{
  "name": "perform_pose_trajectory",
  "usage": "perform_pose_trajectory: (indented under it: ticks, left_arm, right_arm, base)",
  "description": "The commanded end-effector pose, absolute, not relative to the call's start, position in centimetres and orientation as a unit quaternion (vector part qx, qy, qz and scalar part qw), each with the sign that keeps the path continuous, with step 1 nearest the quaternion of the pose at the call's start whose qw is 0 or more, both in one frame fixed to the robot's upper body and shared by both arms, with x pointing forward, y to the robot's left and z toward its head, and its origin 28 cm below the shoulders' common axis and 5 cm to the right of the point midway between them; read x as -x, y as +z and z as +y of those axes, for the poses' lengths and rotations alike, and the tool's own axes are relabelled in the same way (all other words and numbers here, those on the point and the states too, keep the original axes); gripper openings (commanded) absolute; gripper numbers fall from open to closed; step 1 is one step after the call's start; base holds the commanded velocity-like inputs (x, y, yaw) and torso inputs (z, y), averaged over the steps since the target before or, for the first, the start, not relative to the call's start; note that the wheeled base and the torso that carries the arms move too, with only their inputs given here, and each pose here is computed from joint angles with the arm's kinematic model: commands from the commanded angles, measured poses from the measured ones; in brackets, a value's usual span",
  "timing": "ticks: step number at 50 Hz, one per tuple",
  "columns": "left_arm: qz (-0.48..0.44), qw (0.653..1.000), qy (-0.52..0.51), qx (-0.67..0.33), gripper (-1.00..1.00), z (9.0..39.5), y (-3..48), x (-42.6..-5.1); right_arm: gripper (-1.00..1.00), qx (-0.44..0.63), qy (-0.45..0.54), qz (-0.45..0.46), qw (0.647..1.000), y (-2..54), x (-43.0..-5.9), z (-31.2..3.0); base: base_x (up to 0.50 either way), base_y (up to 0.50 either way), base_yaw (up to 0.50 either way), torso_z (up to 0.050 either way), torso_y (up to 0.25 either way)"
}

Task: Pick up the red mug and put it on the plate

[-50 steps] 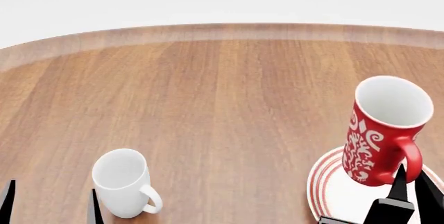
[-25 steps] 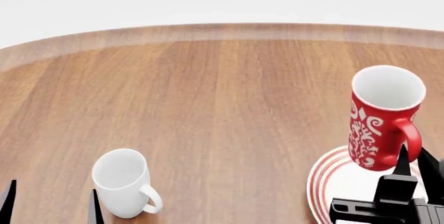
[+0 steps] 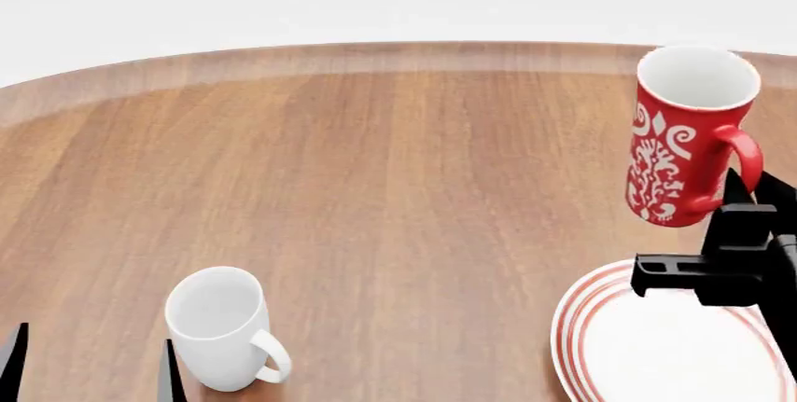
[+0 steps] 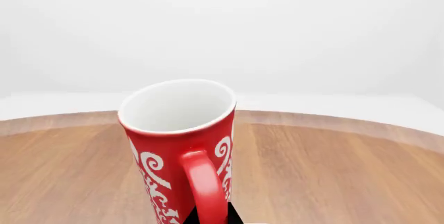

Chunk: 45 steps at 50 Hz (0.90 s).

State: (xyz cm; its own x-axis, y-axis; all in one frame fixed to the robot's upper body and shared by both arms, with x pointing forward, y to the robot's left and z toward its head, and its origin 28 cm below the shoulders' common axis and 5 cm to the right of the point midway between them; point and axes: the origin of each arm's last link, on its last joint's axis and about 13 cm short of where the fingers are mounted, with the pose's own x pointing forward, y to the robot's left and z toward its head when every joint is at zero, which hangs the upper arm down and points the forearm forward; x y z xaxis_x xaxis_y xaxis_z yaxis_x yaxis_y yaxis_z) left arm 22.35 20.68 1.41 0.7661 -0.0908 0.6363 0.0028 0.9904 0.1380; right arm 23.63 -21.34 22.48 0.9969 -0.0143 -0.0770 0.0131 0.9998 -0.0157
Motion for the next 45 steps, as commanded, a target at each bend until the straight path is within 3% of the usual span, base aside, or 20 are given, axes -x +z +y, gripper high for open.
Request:
perform_pose_trajectory:
  ticks: [1,34,45]
  left_arm:
    - [-0.341,0.938,-0.024,-0.066,1.00,20.7,1.4,-22.3]
    - [-0.347,0.935,-0.022,-0.069,1.00,20.7,1.4,-22.4]
    - [-0.348,0.935,-0.022,-0.069,1.00,20.7,1.4,-22.4]
  right_arm:
    - [-1.00,0.008,0.005,0.023,1.000,24.2,-26.1,-22.9]
    - [-1.00,0.031,0.063,0.038,0.997,26.0,-32.2,-27.4]
    - [-1.00,0.011,0.037,0.049,0.998,25.8,-33.8,-29.4]
  base:
    - [0.00,0.00,0.00,0.000,0.000]
    - [0.00,0.00,0.00,0.000,0.000]
    - [0.00,0.00,0.00,0.000,0.000]
